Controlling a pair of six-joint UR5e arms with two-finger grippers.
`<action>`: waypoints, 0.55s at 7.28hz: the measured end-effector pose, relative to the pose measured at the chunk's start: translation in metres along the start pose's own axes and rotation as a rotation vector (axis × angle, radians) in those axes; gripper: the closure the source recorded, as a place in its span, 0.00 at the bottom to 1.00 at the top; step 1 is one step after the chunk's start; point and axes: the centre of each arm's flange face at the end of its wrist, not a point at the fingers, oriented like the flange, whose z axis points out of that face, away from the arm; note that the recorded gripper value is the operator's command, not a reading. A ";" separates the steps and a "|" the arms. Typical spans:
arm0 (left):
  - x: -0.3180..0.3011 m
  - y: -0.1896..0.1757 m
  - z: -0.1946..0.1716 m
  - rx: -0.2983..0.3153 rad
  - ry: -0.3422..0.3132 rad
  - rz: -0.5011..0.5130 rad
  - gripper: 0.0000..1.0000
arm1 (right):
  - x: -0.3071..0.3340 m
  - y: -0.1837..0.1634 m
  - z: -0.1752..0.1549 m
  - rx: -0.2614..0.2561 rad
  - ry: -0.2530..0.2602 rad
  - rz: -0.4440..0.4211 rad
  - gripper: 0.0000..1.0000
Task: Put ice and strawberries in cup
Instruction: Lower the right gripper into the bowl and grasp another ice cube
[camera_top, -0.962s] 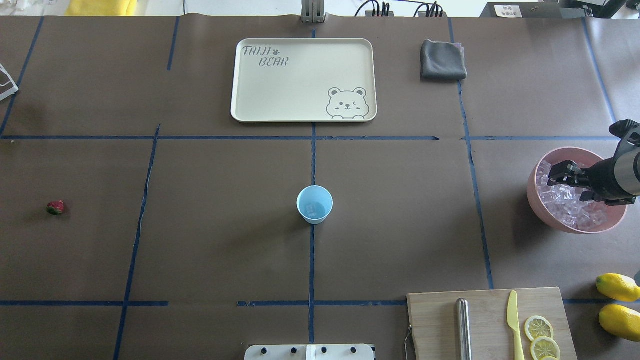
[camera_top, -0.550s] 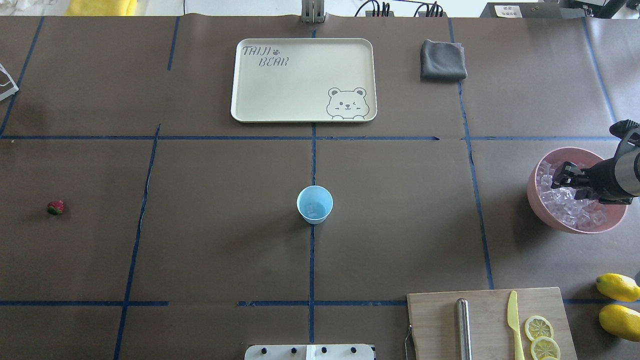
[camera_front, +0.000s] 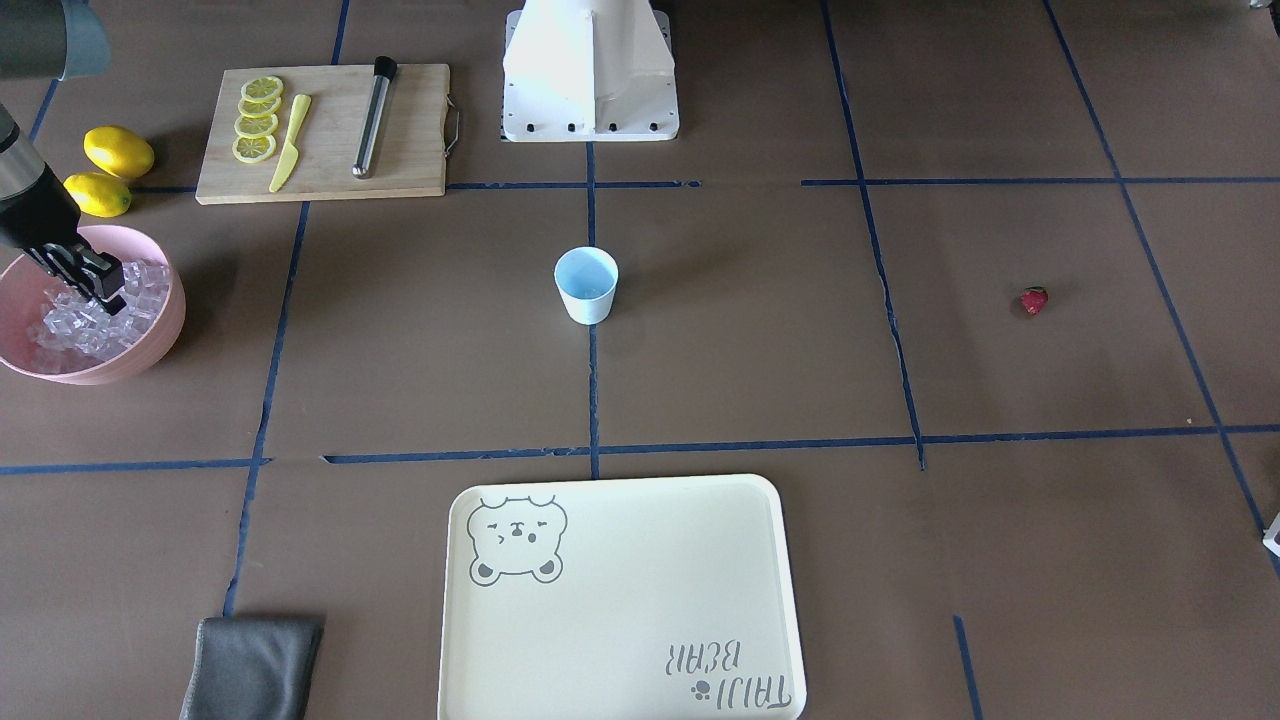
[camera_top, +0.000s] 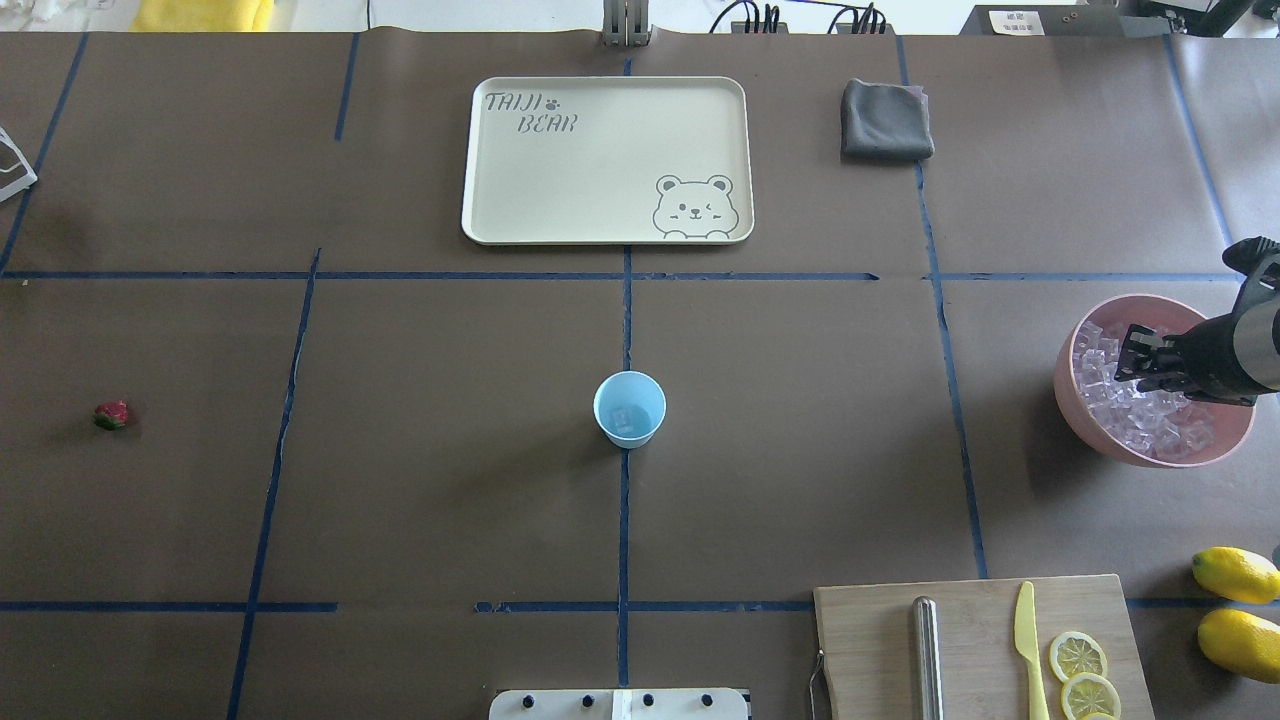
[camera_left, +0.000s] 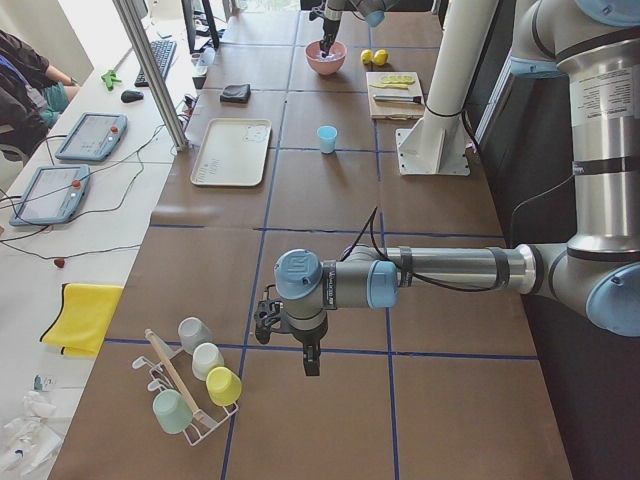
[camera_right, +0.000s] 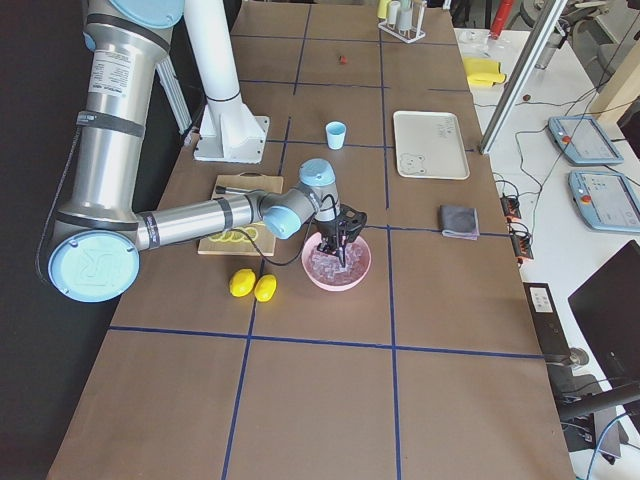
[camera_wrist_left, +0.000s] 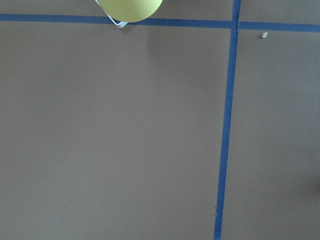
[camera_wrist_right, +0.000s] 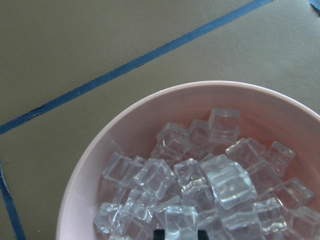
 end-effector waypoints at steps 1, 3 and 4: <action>0.000 0.000 0.000 -0.001 0.000 0.000 0.00 | 0.000 0.000 -0.003 0.002 -0.004 0.000 0.95; 0.000 0.000 0.000 -0.001 0.000 0.000 0.00 | -0.002 -0.001 -0.015 0.010 -0.017 0.004 0.97; 0.000 0.000 0.000 -0.001 0.000 0.000 0.00 | -0.005 -0.002 -0.024 0.016 -0.014 0.011 0.98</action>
